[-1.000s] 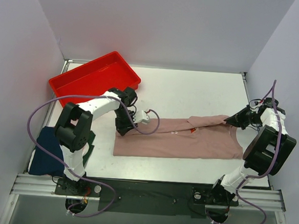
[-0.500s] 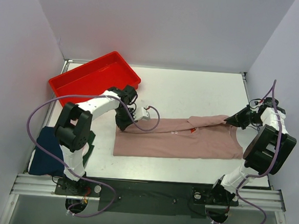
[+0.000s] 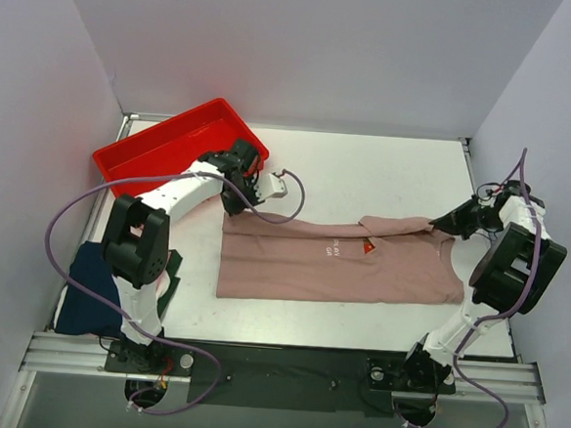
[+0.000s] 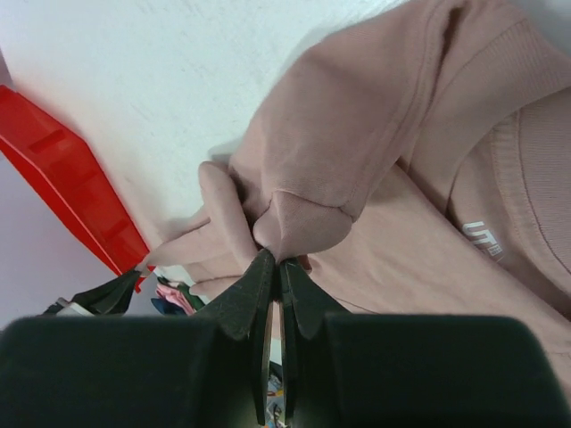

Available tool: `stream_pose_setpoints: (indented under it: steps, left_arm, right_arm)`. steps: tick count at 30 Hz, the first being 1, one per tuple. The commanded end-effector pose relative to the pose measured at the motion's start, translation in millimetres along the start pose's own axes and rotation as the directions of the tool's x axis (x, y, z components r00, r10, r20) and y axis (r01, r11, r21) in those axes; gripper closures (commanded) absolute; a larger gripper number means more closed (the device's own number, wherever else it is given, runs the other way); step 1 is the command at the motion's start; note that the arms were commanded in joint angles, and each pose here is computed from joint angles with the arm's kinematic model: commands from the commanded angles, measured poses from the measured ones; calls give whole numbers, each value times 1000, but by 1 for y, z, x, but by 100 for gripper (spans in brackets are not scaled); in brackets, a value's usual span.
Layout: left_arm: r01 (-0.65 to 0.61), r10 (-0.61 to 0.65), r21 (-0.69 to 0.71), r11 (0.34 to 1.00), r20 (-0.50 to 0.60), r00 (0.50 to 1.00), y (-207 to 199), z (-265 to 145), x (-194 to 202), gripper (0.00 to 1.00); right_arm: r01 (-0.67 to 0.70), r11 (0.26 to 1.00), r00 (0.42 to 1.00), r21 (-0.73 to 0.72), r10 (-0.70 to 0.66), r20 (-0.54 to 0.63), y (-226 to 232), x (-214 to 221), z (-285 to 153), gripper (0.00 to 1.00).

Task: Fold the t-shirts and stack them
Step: Fold the other side of the tshirt into a rectangle

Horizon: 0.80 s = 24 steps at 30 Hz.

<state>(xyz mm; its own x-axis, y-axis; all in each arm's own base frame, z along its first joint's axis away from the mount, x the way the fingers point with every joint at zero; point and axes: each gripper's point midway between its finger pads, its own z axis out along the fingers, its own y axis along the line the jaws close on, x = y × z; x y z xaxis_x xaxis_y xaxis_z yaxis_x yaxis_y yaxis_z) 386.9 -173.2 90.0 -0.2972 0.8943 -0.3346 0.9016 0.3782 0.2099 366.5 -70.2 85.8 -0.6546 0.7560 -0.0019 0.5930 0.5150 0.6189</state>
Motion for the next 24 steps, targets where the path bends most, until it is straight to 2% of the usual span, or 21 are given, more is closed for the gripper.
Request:
stream_pose_setpoints:
  steps: [1, 4, 7, 9, 10, 13, 18, 24]
  left_arm:
    - [5, 2, 124, 992, -54, 999, -35, 7, 25, 100]
    - [-1, 15, 204, 979, -66, 998, -57, 7, 34, 100]
    - [0, 13, 254, 967, -50, 999, -71, 10, 32, 100]
    - [0, 10, 254, 967, -39, 999, -73, 13, 28, 100]
    - [-3, 11, 249, 969, -31, 999, -72, 15, 25, 100]
    - [0, 3, 232, 973, -12, 1000, -67, 16, 18, 100]
    - [2, -1, 217, 976, -7, 1000, -62, 17, 15, 100]
    - [3, 0, 213, 977, -13, 1000, -60, 19, 16, 100]
  right_arm:
    - [-27, 998, 998, 56, 30, -51, -16, 11, 10, 100]
    - [-21, 995, 1000, 96, 23, -21, -19, 1, 12, 100]
    - [25, 996, 1000, 84, -25, 0, 1, -14, 16, 96]
    - [51, 996, 999, 72, -52, 9, 23, -22, 25, 90]
    - [73, 996, 997, 50, -73, 0, 36, -20, 33, 83]
    - [22, 1000, 1000, 2, -22, -12, 61, -33, 56, 68]
    - [-31, 999, 999, -17, 31, -9, 76, -45, 85, 62]
    - [34, 992, 999, -118, -30, 42, 105, -65, 83, 57]
